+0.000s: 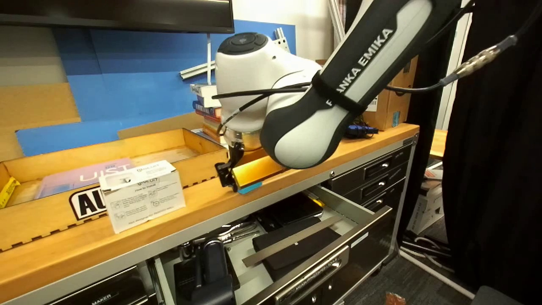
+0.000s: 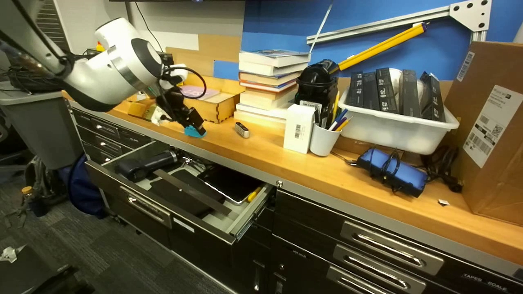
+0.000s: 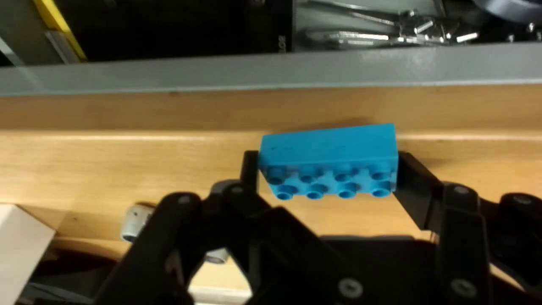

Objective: Pick up the blue object from the counter and put it in the open drawer and close it

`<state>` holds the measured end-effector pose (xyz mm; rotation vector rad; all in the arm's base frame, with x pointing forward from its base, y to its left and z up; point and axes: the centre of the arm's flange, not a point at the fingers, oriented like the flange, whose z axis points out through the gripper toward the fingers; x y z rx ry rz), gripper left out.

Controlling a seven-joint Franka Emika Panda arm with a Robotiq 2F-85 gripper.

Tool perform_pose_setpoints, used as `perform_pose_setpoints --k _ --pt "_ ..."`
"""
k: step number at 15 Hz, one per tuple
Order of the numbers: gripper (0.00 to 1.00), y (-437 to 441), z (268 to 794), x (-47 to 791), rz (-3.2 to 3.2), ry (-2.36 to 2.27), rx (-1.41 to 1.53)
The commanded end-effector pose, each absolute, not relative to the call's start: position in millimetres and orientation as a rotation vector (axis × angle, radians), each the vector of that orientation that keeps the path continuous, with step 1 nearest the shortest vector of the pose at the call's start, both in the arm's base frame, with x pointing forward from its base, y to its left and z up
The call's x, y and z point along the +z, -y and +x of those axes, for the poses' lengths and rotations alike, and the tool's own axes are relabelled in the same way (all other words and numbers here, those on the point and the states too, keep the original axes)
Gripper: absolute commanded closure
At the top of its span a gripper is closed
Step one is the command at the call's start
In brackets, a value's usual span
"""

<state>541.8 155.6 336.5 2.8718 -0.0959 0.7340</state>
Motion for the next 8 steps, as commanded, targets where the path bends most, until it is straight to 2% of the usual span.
perform_pose_setpoints --k 1,3,8 --pt "0.47 -116.9 476.3 348.3 2.935 0.076 0.46" --pt "0.47 -105.0 448.7 328.6 2.975 0.043 0.354" --pt "0.47 -108.6 425.1 279.7 3.003 -0.024 0.396"
